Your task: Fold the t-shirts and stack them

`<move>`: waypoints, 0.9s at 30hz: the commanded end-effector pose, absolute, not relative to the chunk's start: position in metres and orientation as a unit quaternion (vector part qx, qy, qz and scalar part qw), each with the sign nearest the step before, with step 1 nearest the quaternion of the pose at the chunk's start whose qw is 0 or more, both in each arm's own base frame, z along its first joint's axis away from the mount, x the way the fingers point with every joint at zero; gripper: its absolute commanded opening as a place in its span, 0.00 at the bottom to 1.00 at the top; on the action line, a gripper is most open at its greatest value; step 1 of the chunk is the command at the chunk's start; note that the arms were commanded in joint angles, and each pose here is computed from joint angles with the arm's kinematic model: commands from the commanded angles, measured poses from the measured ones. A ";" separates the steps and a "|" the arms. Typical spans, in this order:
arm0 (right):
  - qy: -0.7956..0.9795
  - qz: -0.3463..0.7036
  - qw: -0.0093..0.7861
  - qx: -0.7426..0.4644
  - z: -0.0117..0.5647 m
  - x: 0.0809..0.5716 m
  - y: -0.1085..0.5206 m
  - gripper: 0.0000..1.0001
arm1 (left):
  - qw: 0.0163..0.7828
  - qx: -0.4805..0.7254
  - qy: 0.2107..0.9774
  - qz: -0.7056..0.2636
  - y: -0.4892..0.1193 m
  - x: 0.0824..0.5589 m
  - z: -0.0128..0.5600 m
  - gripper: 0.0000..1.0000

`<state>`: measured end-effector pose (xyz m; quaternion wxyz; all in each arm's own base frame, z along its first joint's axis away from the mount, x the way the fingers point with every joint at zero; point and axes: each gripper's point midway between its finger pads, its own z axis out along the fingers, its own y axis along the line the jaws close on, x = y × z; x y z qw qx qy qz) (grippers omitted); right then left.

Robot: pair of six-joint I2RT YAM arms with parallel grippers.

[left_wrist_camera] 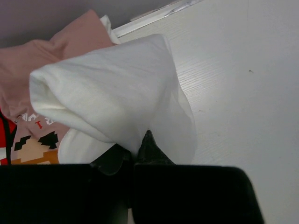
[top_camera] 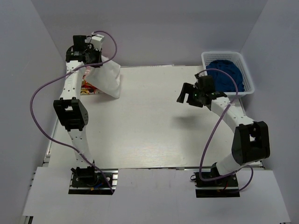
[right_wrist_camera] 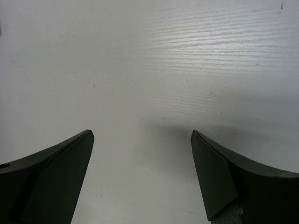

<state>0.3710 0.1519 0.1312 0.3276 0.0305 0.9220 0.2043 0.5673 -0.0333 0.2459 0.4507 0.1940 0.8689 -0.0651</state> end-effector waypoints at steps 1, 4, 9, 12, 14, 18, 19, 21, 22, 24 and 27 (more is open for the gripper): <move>0.914 0.216 0.342 0.022 0.149 0.384 0.159 0.90 | 0.527 0.208 0.823 -0.046 -0.017 0.577 0.309 0.00; 0.915 0.223 0.337 0.022 0.145 0.389 0.164 0.90 | 0.534 0.224 0.814 -0.053 -0.013 0.578 0.312 0.00; 0.917 0.226 0.327 0.024 0.136 0.396 0.169 0.90 | 0.552 0.260 0.787 -0.085 -0.013 0.562 0.336 0.00; 0.920 0.213 0.328 0.035 0.127 0.397 0.166 0.90 | 0.563 0.264 0.779 -0.079 -0.004 0.554 0.349 0.00; 0.919 0.211 0.330 0.039 0.126 0.398 0.166 0.90 | 0.583 0.256 0.769 -0.064 0.003 0.551 0.369 0.00; 0.918 0.209 0.335 0.042 0.125 0.403 0.166 0.90 | 0.602 0.255 0.753 -0.067 0.011 0.544 0.389 0.00; 0.919 0.206 0.333 0.042 0.122 0.404 0.166 0.90 | 0.602 0.255 0.753 -0.067 0.011 0.544 0.389 0.00; 0.918 0.209 0.333 0.044 0.123 0.406 0.167 0.90 | 0.602 0.248 0.756 -0.060 0.019 0.548 0.386 0.00; 0.918 0.210 0.333 0.043 0.123 0.407 0.168 0.90 | 0.595 0.243 0.764 -0.058 0.022 0.551 0.377 0.00; 0.919 0.211 0.330 0.042 0.121 0.408 0.170 0.90 | 0.593 0.236 0.768 -0.051 0.030 0.553 0.372 0.00; 0.920 0.209 0.328 0.044 0.119 0.410 0.170 0.90 | 0.590 0.222 0.776 -0.028 0.050 0.562 0.361 0.00</move>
